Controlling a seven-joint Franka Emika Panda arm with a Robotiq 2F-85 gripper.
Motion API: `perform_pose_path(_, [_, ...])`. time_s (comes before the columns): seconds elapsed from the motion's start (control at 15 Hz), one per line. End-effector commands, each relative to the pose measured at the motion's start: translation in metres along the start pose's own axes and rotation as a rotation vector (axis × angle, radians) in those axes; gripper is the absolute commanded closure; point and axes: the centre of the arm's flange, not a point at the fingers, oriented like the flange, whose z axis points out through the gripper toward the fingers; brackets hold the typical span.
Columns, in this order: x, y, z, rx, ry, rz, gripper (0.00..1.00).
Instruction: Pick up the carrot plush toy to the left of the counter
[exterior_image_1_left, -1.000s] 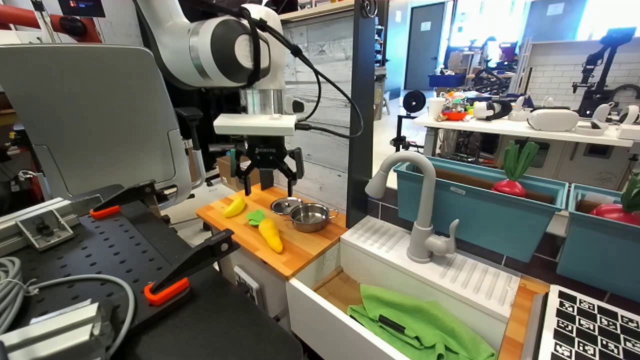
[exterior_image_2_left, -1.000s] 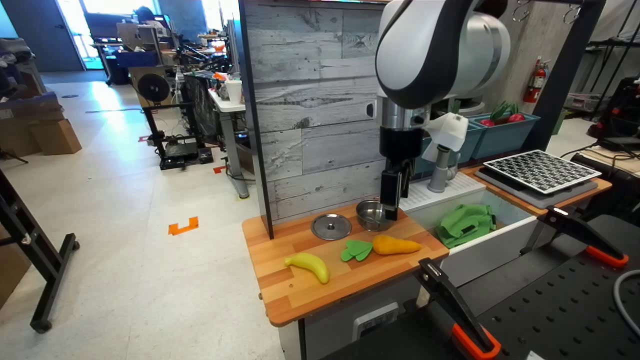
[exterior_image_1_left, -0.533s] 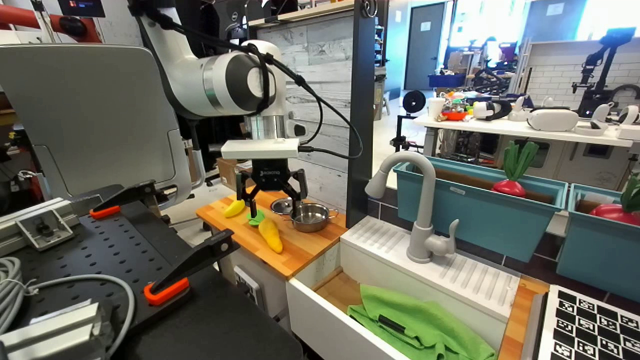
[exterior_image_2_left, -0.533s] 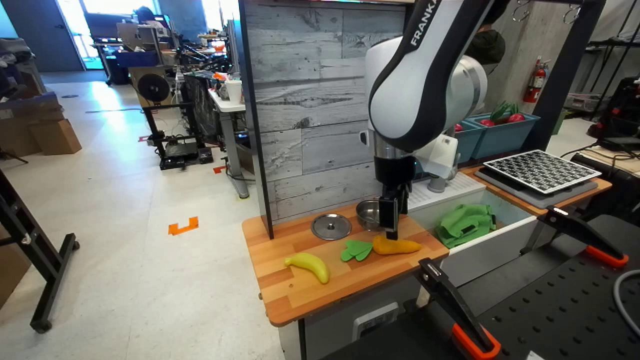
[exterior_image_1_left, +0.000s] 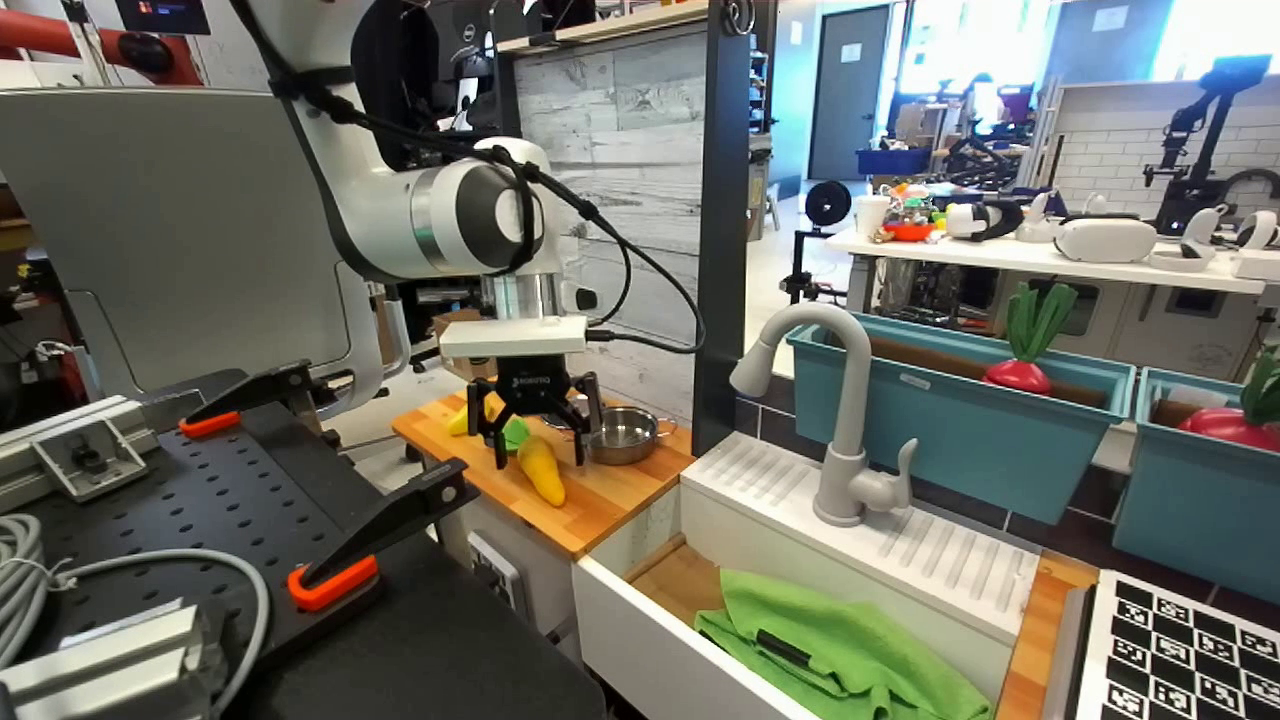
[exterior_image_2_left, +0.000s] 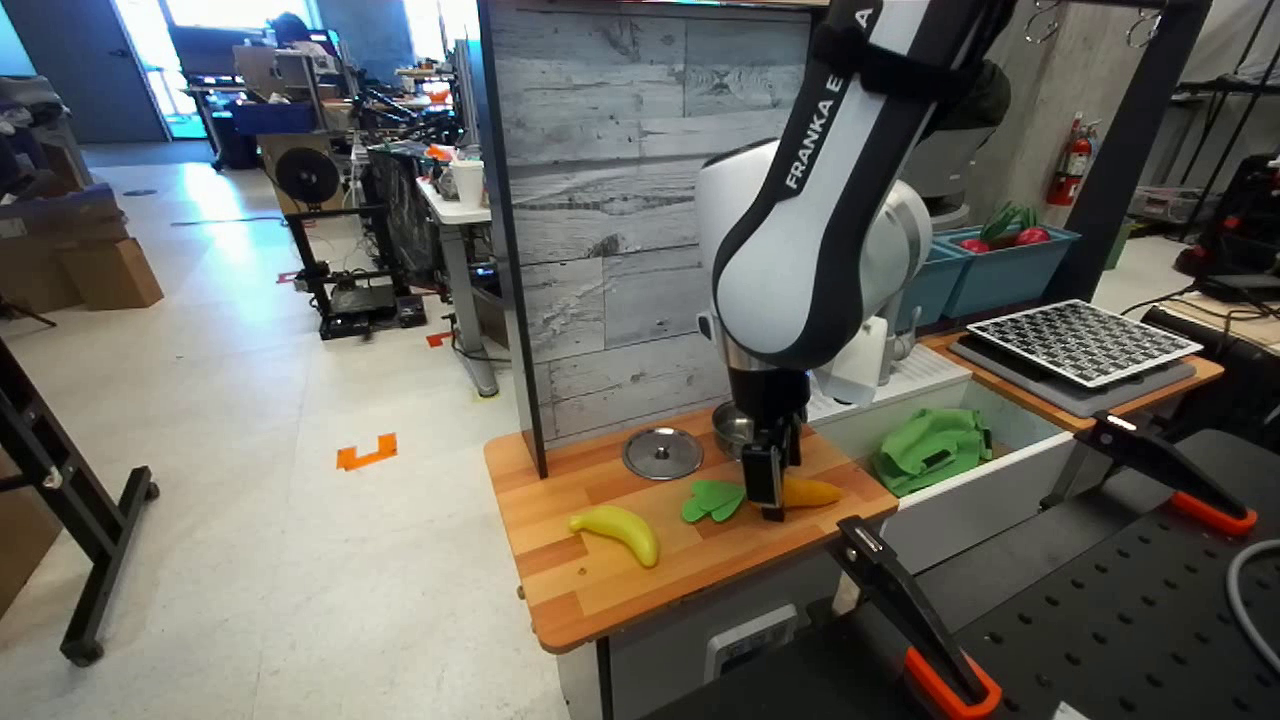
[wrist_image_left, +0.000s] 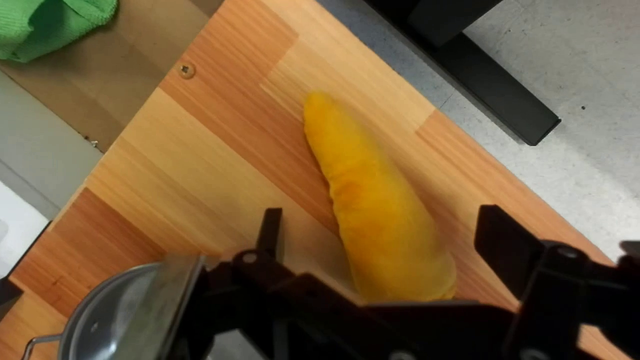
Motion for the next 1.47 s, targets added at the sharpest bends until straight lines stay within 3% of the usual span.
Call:
perform_pose_path(0.0, [0.009,0.005,0.01,-0.023,-0.021,-0.019,0.31])
perform_pose_path(0.13, [0.01,0.006,0.011,-0.021,-0.018,-0.018,0.4])
perform_pose_path(0.67, [0.012,0.012,0.003,-0.032,-0.013,-0.015,0.98])
perform_pose_path(1.4, [-0.012,-0.012,-0.038,-0.07,0.028,-0.043,0.97])
